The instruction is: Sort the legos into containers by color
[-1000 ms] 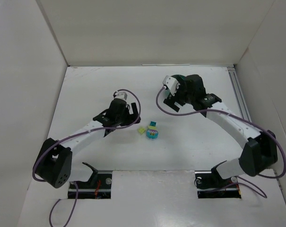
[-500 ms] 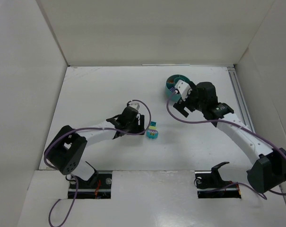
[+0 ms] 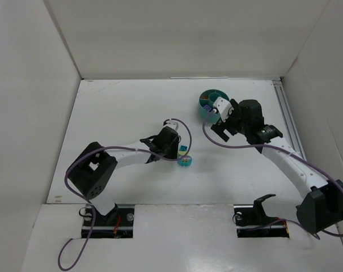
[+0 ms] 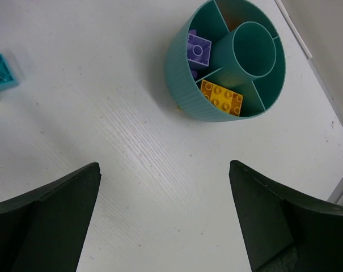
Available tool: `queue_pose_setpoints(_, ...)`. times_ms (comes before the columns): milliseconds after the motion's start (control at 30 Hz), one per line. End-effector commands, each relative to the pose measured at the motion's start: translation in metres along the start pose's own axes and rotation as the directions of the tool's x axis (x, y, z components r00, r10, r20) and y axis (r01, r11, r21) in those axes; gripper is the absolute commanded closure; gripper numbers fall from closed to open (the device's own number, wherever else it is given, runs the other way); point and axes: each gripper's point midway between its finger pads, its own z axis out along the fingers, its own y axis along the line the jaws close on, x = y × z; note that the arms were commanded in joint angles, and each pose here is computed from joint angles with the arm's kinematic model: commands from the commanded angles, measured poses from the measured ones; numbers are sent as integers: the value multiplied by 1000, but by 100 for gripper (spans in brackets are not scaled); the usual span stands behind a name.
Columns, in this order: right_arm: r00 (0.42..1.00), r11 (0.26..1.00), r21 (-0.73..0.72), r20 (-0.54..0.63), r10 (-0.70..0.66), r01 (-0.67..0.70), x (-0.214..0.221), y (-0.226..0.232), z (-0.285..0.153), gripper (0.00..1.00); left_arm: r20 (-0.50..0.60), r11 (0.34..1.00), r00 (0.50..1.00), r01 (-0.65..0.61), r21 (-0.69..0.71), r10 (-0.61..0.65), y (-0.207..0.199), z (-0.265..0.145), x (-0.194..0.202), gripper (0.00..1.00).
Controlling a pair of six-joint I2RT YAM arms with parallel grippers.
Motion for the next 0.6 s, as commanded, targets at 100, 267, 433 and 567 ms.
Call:
queue_pose_setpoints(100, 999, 1000, 23, 54, 5, -6, -11, -9, -11, 0, -66, 997, 997, -34, -68, 30, 8, -2, 18, 72)
queue_pose_setpoints(267, 998, 1000, 21, 67, 2, -4, -12, -8, -12, 0, -71, 995, 997, -16, -101, 9, 9, -7, 24, 79)
queue_pose_setpoints(433, 996, 998, 48, 80, 25, -29, -12, -15, -18, 0, 16, 995, 1000, 28, -95, -27, 1, -29, -10, 83)
queue_pose_setpoints(567, 982, 958, 221, 99, 163, -182, -2, -40, -42, 0, 130, 996, 991, 45, -72, -35, -11, -53, -54, 83)
